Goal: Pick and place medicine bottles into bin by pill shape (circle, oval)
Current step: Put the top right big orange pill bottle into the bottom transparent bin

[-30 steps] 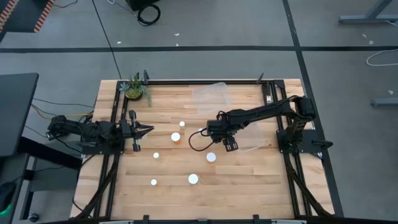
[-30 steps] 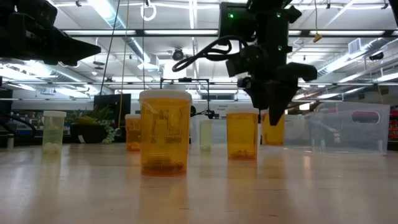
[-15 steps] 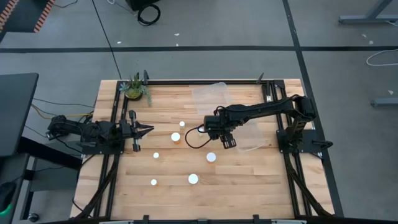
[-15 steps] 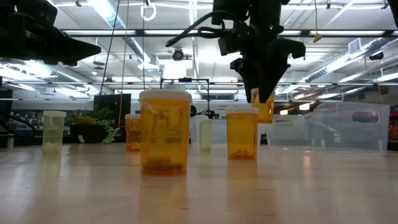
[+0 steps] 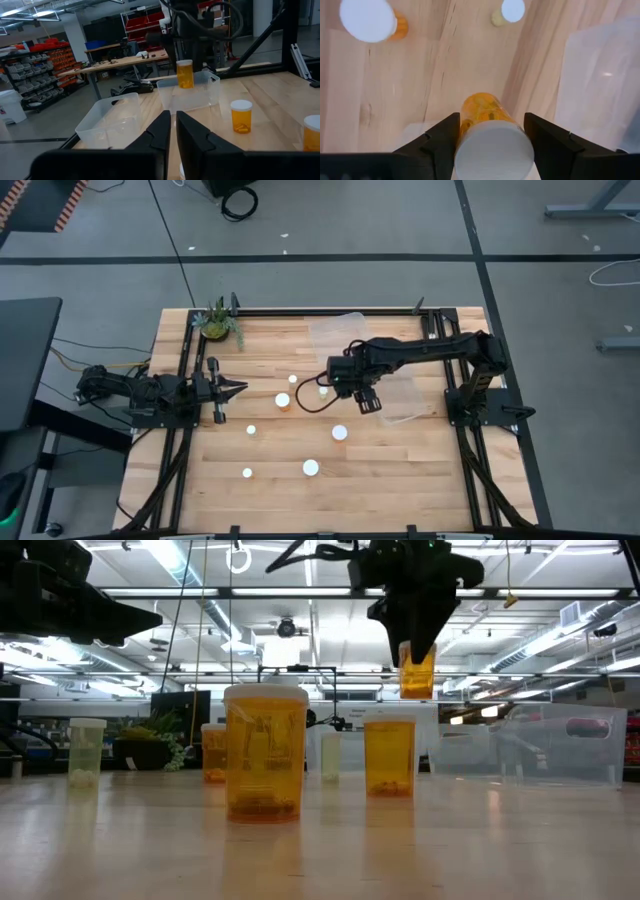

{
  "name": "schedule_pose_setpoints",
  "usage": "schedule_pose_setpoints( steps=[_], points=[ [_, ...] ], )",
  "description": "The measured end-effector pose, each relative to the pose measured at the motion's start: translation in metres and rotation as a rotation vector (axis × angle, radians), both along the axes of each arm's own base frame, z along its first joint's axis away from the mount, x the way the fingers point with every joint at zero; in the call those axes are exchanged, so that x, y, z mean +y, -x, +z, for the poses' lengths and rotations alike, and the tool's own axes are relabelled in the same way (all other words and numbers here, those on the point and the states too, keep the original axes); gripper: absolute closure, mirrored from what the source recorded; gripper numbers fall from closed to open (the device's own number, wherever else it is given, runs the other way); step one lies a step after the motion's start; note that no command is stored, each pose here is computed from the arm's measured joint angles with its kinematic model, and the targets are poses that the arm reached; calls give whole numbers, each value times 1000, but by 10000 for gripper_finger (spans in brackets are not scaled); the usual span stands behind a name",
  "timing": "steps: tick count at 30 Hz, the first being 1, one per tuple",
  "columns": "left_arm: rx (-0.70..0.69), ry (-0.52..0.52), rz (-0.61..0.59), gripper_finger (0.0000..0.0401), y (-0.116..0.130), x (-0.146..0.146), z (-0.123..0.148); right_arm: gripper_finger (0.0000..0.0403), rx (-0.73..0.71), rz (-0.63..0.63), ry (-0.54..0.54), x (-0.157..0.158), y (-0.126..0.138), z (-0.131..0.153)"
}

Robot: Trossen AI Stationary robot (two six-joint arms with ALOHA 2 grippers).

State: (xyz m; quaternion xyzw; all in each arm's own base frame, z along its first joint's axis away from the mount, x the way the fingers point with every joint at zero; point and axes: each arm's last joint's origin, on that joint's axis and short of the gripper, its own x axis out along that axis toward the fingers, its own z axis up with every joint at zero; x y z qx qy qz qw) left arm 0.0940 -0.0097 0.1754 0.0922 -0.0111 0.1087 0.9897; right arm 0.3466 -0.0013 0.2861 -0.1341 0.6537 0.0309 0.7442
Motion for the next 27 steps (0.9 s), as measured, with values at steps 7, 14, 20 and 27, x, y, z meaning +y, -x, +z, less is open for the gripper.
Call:
schedule_pose_setpoints(
  steps=[7,14,20,27],
  points=[
    [0,0,0,367,0,0,0,180,16,-48,-11,0,9,11],
    [-2,1,0,373,0,0,0,180,-43,-130,-38,1,31,28],
    [-2,1,0,366,0,0,0,180,-140,-195,-59,1,64,31],
    [-3,1,0,365,0,0,0,180,-182,-301,-86,0,97,27]
  ],
)
